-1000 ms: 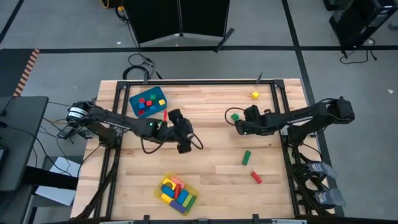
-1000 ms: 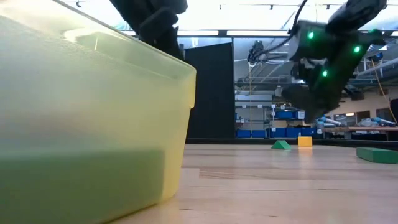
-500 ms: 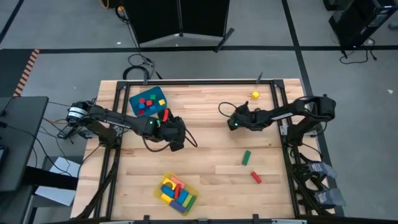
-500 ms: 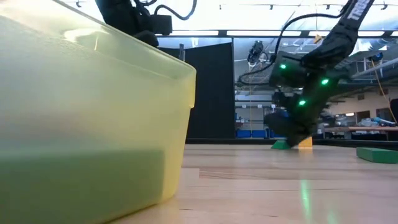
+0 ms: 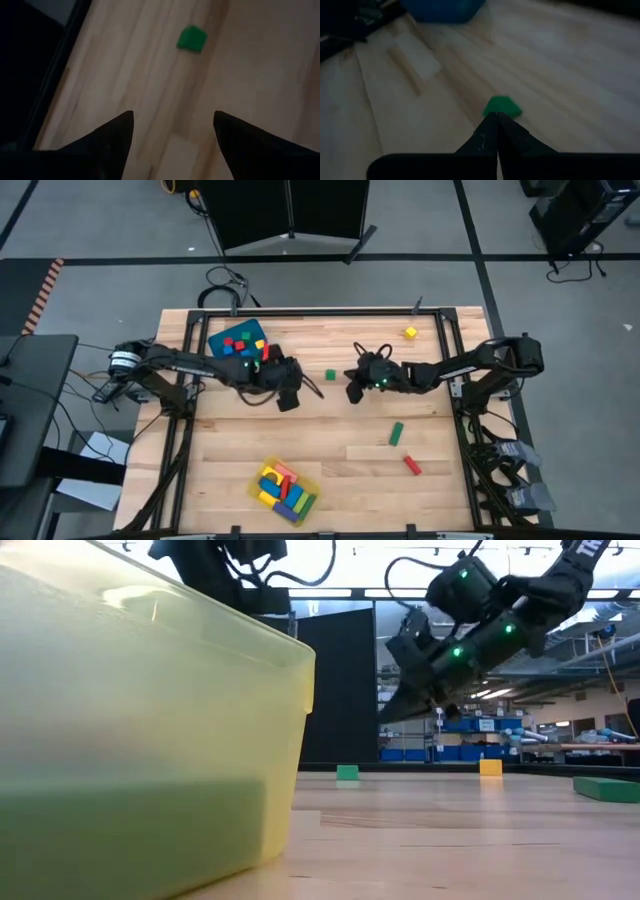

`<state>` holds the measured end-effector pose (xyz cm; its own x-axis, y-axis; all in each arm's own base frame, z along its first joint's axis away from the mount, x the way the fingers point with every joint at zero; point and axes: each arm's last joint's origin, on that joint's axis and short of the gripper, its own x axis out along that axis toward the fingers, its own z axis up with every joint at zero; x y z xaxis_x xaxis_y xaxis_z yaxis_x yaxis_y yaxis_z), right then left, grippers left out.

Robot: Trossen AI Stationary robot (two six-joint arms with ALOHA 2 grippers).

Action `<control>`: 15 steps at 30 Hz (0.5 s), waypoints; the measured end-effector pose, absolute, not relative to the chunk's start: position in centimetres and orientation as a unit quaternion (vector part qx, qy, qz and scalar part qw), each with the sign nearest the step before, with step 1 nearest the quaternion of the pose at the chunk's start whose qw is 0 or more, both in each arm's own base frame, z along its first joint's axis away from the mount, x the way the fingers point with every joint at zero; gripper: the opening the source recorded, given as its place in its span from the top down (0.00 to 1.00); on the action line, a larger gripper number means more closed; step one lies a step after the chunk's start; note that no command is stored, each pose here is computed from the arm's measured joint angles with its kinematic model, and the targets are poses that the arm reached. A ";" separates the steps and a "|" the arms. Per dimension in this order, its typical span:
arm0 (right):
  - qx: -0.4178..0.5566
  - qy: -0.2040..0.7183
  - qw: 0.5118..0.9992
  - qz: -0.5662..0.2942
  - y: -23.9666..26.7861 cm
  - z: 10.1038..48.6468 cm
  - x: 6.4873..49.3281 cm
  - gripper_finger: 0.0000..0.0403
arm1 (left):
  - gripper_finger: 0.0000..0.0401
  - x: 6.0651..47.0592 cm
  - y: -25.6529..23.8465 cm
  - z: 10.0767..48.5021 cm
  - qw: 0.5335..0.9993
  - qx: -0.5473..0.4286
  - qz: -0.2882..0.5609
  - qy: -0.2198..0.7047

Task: Sort blocks by size
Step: Put the small green block into the blue bin

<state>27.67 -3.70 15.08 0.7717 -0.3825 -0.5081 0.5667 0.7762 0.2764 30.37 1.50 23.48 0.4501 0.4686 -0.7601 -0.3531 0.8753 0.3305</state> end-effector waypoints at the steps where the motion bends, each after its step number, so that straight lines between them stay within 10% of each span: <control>1: 0.207 0.212 0.920 -0.256 -3.5 15.4 27.6 0.98 | 0.30 30.7 1.9 23.3 0.853 0.066 0.239 0.459; 15: 0.145 0.087 0.964 -0.207 0.0 22.7 25.2 0.97 | 0.30 37.8 9.0 17.4 0.838 -0.142 0.278 0.449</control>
